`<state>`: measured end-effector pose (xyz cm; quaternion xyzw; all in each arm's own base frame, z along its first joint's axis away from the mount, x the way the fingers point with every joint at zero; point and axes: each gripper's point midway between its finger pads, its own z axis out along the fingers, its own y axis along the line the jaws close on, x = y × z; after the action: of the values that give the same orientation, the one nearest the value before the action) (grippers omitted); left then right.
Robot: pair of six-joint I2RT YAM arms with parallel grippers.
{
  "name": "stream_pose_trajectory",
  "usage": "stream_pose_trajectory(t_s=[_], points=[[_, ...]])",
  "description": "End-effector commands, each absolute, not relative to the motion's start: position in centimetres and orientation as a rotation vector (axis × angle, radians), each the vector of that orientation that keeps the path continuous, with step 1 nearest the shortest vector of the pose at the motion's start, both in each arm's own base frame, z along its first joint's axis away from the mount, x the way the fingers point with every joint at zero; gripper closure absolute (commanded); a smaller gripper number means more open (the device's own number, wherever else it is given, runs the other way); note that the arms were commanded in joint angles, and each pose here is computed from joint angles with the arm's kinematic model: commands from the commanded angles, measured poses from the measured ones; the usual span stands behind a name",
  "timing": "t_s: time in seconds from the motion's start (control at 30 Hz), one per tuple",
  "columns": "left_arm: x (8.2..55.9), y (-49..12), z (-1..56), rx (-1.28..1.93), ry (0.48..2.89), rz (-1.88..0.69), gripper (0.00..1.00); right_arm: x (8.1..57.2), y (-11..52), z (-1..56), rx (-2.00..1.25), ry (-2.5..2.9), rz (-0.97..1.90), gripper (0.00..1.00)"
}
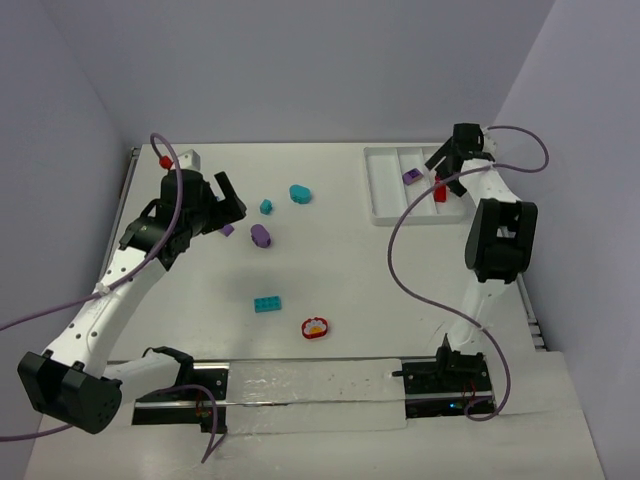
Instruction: Sort the legos into containers by color
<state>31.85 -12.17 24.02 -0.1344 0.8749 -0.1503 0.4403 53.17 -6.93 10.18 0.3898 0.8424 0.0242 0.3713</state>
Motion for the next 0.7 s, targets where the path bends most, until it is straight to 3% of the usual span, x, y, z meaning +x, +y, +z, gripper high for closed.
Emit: stream_pose_trajectory(t_s=[0.0,0.2,0.47,0.67], points=[[31.4,-12.2,25.6,-0.325,2.123,-0.408,0.01,51.0,-1.8,21.9,0.767,2.003,0.173,0.12],[31.4,-11.3,25.9,-0.354,2.105,-0.365,0.01,44.0,9.1,22.9,0.391,2.094,0.263,0.1],[31.5,-10.9,26.2,-0.368,2.1,-0.339,0.01,31.2,21.5,17.6,-0.126,2.266,0.459,0.08],[31.4,-10.9,26.4,-0.366,2.089,-0.345,0.01,22.5,27.1,12.2,-0.584,2.373,0.579,0.06]])
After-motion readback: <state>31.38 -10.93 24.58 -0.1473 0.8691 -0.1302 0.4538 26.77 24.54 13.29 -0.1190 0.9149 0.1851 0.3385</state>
